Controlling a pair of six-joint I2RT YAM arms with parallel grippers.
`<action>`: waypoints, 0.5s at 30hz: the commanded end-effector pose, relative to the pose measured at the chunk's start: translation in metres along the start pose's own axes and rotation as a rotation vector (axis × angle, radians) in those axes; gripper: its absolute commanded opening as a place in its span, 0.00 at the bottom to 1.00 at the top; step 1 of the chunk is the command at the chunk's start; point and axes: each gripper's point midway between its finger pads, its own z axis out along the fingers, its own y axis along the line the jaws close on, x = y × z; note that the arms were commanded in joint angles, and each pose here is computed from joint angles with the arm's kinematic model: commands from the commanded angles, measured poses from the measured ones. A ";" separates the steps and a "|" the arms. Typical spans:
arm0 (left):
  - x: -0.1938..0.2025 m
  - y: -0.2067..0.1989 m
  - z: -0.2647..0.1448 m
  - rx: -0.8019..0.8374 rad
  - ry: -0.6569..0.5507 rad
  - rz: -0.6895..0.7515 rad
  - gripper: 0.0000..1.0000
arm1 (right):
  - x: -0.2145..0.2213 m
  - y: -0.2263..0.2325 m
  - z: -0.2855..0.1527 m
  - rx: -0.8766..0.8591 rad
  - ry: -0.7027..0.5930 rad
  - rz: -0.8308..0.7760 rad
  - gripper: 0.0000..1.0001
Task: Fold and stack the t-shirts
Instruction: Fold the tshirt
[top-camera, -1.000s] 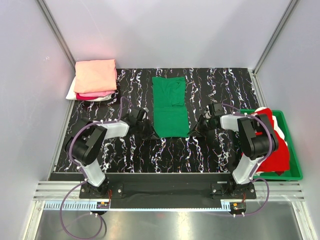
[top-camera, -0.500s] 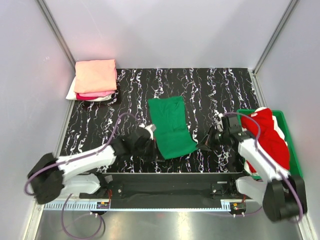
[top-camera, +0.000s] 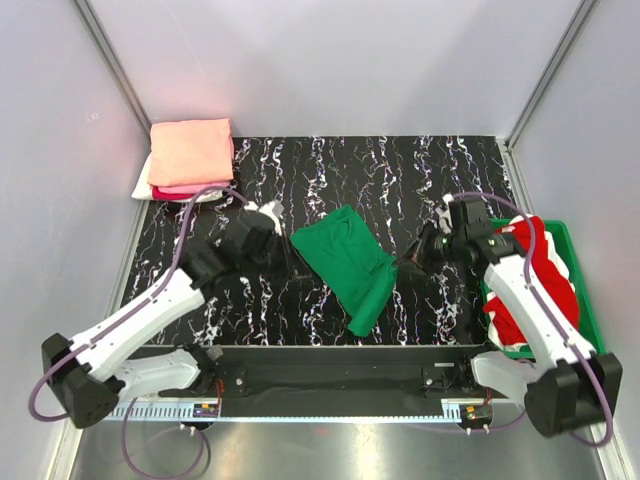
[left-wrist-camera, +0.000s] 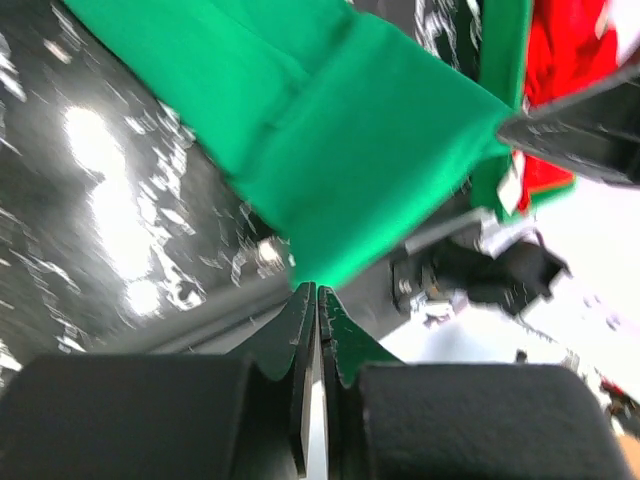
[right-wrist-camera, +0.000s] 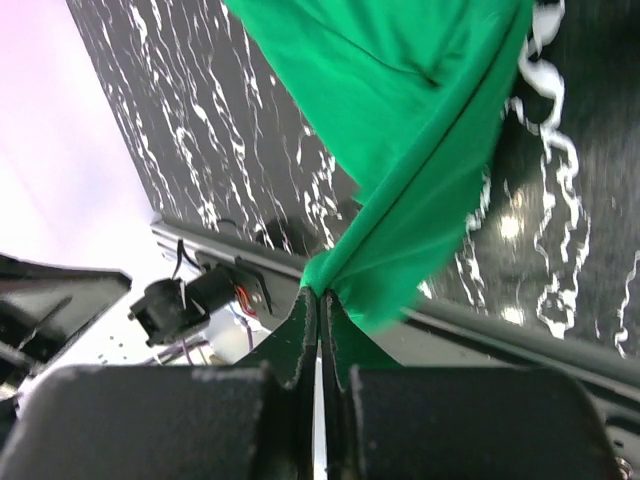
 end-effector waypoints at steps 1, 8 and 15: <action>-0.012 0.022 0.008 -0.061 0.044 0.027 0.07 | -0.030 0.016 0.006 -0.003 -0.045 -0.051 0.00; 0.001 0.012 0.028 0.022 0.095 0.035 0.29 | -0.046 0.019 0.019 0.019 -0.028 -0.074 0.00; 0.071 -0.018 0.062 0.181 0.141 0.107 0.55 | -0.016 -0.011 0.017 0.055 -0.014 -0.037 0.00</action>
